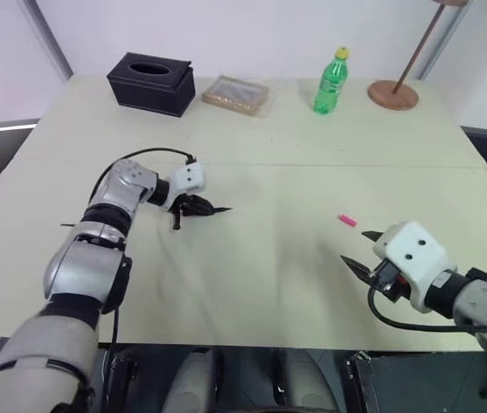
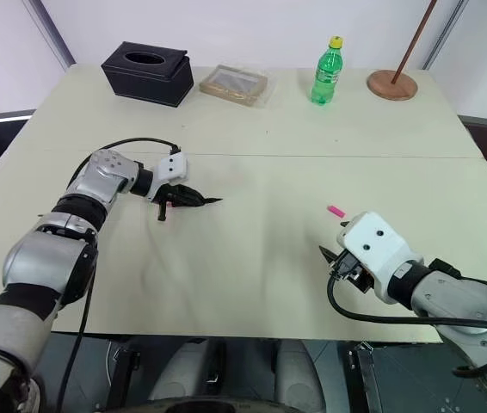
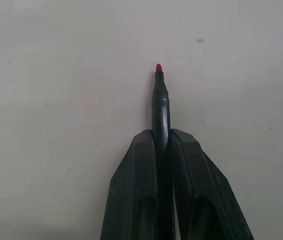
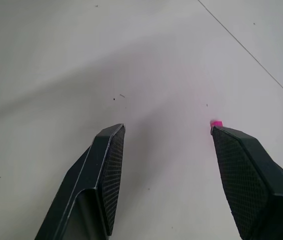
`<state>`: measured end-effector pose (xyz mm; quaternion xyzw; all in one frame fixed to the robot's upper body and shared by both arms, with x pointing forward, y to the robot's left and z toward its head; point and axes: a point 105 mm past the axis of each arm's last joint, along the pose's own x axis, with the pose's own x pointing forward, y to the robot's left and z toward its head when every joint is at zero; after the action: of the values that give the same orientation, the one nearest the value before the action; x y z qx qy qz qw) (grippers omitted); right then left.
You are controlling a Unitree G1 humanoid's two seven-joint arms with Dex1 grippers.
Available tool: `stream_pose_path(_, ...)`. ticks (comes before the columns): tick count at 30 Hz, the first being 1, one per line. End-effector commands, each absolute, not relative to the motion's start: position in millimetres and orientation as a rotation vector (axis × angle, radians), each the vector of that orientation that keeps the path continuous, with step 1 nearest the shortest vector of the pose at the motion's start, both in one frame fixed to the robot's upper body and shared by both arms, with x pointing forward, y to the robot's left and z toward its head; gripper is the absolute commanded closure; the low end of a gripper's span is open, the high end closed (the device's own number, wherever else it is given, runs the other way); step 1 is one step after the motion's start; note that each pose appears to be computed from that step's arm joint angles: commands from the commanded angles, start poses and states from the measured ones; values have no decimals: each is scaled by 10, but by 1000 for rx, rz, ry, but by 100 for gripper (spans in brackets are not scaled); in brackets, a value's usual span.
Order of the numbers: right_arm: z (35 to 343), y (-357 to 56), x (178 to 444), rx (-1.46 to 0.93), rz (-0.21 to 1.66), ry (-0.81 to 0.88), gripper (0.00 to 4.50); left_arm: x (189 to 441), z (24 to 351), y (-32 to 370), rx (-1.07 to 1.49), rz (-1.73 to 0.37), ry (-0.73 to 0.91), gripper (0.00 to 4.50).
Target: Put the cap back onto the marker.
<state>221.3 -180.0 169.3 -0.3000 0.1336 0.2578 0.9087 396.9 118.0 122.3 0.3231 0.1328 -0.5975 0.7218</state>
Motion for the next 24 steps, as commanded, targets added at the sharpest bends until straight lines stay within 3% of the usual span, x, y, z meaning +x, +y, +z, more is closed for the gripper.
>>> stream_pose_path(1, 1824, -1818, 2241, -668, 523, 229, 171, 3952, 1550, 1033, 795, -1362, 65, 441)
stream_pose_path(5, 1803, -1899, 2382, -677, 558, 252, 171, 3871, 1710, 904, 865, -1405, -86, 441)
stream_pose_path(12, 1702, -2123, 2796, -629, 620, 281, 171, 3784, 1911, 767, 890, -1421, -209, 441)
stream_pose_path(18, 1593, -2317, 3201, -564, 646, 306, 171, 3705, 1932, 779, 885, -1414, -221, 441)
stream_pose_path(24, 1432, -2385, 3389, -544, 673, 344, 171, 3657, 1935, 866, 881, -1377, -204, 441)
